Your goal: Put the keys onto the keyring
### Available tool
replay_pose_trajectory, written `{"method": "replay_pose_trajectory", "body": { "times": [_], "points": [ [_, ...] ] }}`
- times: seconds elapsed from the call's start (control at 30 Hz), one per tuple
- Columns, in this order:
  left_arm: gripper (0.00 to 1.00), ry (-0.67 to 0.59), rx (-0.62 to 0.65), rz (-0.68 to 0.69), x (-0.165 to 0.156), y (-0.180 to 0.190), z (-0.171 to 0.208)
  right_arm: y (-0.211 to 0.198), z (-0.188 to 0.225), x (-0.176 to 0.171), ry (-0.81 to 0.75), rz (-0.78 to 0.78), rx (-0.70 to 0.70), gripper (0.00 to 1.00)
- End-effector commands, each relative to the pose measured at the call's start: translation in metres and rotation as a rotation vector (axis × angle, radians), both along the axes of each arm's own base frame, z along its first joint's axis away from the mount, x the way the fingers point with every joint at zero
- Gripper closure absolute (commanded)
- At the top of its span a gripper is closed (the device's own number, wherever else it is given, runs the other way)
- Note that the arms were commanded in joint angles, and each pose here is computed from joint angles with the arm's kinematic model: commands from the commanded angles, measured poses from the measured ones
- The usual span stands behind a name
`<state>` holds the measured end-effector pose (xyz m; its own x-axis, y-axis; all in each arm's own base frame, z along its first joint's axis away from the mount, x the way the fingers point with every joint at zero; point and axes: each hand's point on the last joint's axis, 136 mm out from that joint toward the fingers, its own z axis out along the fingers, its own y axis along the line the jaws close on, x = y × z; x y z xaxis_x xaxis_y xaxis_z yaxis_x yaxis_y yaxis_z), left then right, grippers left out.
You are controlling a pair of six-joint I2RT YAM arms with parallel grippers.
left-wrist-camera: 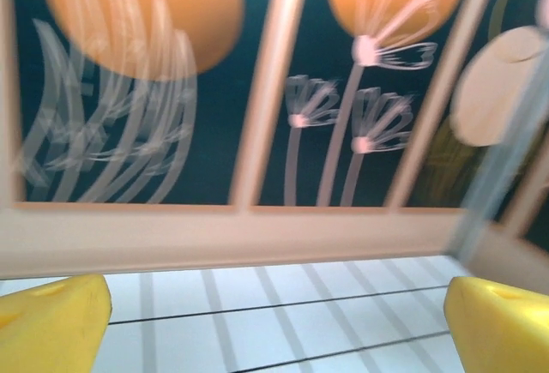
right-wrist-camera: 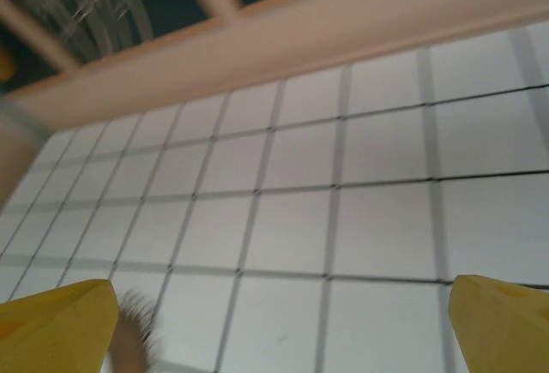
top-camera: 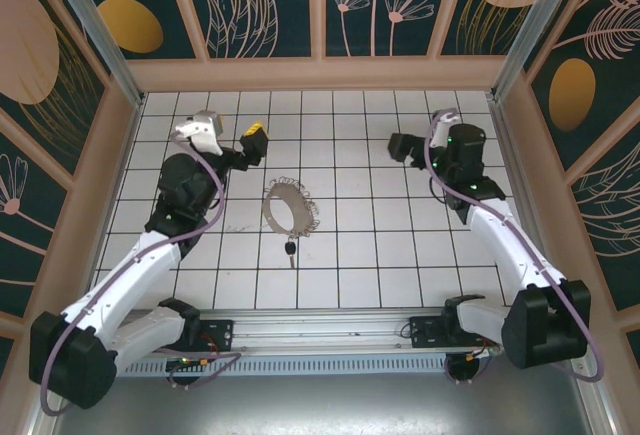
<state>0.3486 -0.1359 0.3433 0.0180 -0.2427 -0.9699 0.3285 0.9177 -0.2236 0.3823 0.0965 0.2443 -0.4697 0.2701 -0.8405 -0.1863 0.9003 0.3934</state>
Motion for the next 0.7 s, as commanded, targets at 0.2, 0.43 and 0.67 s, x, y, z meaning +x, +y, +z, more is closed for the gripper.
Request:
{"method": "replay_pose_trajectory", "body": {
  "times": [0.2, 0.43, 0.67],
  "points": [
    [0.01, 0.000, 0.144, 0.458, -0.008, 0.117, -0.082, -0.094, -0.017, 0.009, -0.180, -0.399, -0.147, 0.01],
    [0.02, 0.069, 0.161, 0.526, -0.002, 0.147, -0.155, -0.126, -0.081, -0.011, -0.154, -0.501, -0.286, 0.01],
    [0.01, 0.072, 0.193, 0.497, 0.001, 0.151, -0.184, -0.127, -0.094, -0.026, -0.267, -0.487, -0.287, 0.01]
  ]
}}
